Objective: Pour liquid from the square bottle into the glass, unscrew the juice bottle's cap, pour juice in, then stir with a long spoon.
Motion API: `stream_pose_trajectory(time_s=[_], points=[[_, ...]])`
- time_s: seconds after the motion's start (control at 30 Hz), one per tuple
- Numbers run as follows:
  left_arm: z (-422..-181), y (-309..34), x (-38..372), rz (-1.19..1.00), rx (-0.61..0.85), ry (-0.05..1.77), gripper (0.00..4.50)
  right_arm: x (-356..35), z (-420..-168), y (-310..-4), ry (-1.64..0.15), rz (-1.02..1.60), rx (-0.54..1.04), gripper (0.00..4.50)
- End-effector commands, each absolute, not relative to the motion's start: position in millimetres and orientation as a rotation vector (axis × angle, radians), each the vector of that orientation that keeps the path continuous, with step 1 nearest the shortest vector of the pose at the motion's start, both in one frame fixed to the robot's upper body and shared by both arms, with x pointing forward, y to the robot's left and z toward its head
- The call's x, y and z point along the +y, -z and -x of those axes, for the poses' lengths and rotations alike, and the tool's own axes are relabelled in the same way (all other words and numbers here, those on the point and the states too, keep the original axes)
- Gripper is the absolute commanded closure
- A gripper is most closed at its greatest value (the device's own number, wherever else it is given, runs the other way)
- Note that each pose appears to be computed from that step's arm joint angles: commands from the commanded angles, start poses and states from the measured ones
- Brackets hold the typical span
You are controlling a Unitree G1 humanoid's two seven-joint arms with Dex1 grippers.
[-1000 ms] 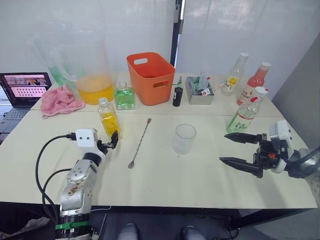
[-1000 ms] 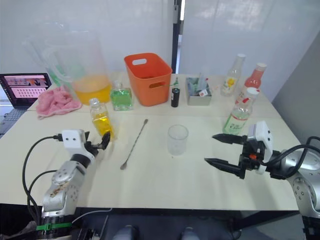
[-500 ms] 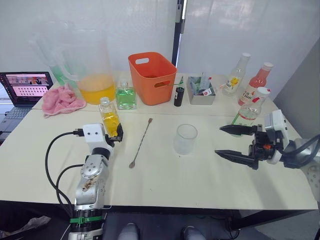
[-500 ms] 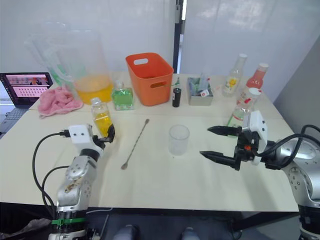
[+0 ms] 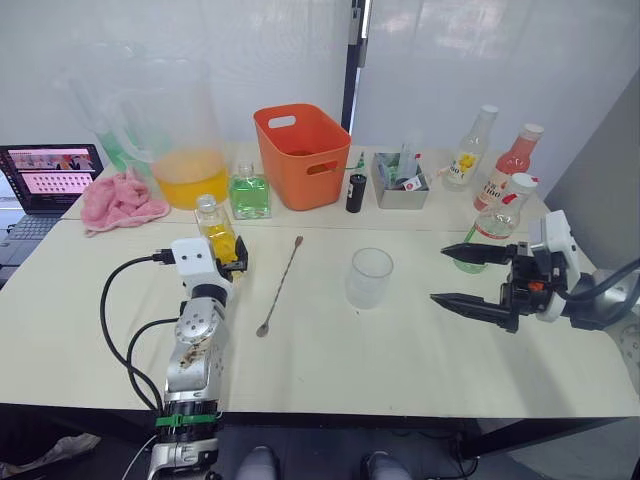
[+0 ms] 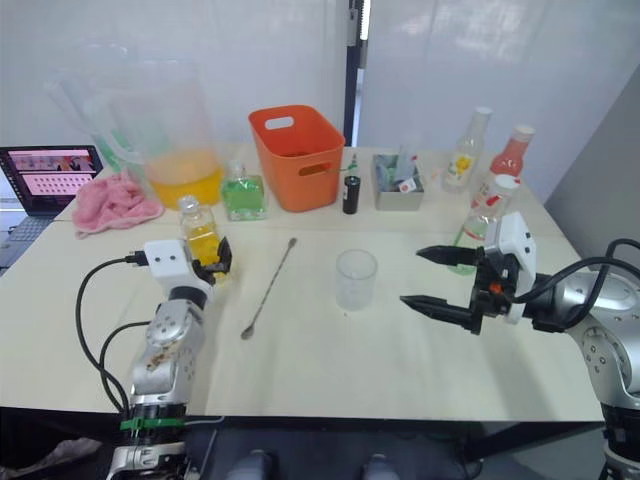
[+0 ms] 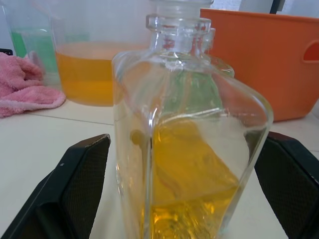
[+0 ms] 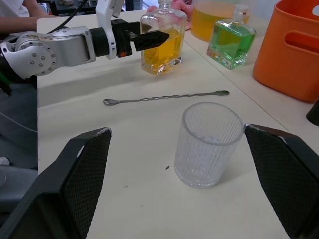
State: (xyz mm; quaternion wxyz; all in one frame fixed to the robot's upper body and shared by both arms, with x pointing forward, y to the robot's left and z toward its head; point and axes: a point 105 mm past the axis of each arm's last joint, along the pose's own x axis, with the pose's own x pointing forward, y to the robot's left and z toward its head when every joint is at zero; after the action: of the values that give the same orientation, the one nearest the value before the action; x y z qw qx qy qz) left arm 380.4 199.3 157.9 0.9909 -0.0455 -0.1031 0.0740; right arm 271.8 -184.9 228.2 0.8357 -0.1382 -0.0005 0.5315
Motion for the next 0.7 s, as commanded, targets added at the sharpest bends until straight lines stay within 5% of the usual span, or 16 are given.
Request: stream_pose_trajectory(time_s=[0.03,0.3,0.5,0.7], points=[[-385.8,-174.9,202.9,0.075,-0.259,-0.189,0.0,-174.1,-269.7,-251.2,-1.147,0.301,-0.092,0.01],[-398.0,-172.6,204.5,0.055,-0.237,-0.224,0.0,-176.7,-269.0,-251.5,-1.144,0.308,-0.097,0.01],[-399.1,-176.1,204.0,0.041,-0.256,-0.222,1.66,-182.6,-268.5,-246.2,-1.137,0.306,-0.09,0.0],[-387.0,-186.4,199.0,-0.001,-0.315,-0.149,1.67,-184.9,-268.4,-241.7,-1.142,0.303,-0.084,0.0]])
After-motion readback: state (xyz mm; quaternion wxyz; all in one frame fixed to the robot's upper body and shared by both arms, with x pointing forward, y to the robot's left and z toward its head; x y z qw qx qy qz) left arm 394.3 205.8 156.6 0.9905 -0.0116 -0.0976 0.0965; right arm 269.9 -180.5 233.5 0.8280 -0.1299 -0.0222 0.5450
